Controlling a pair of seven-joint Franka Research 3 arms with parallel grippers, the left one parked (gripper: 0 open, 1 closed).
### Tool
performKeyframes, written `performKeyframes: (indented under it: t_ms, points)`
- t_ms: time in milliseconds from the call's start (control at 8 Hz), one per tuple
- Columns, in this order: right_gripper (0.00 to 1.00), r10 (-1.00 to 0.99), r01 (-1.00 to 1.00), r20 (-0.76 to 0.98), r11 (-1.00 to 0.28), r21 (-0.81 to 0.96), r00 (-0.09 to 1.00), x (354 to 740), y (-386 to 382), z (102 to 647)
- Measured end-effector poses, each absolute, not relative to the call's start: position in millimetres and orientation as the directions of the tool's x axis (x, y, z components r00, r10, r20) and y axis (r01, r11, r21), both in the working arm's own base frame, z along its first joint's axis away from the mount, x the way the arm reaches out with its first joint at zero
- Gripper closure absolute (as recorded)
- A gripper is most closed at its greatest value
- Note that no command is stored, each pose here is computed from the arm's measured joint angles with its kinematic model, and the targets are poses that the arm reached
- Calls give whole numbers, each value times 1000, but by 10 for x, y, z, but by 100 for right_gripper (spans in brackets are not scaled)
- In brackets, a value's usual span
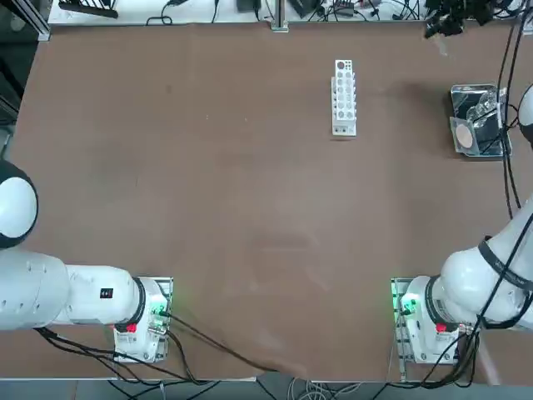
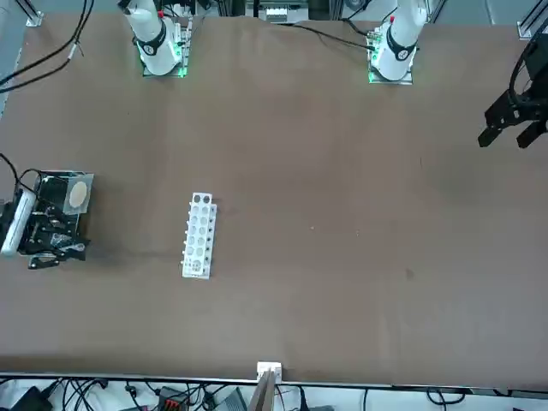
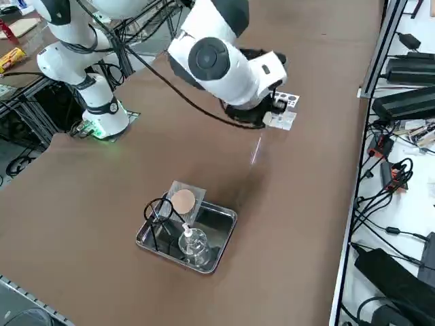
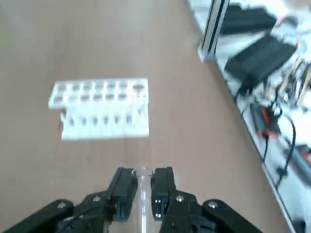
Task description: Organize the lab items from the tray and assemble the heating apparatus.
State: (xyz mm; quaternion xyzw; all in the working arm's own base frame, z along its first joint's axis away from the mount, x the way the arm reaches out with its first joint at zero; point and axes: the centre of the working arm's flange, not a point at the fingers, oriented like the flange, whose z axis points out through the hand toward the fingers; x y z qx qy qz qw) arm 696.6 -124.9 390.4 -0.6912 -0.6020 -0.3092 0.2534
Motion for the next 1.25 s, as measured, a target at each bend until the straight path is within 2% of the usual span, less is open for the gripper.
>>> performKeyframes:
  t_ms: [250,750,1250]
  points:
    - [78,463,988,880,-153,-37,105,6982,-989,3906]
    - [78,199,992,976,-106,-71,91,7156,-103,3667]
    - [78,129,996,989,-42,-73,77,7178,558,3589]
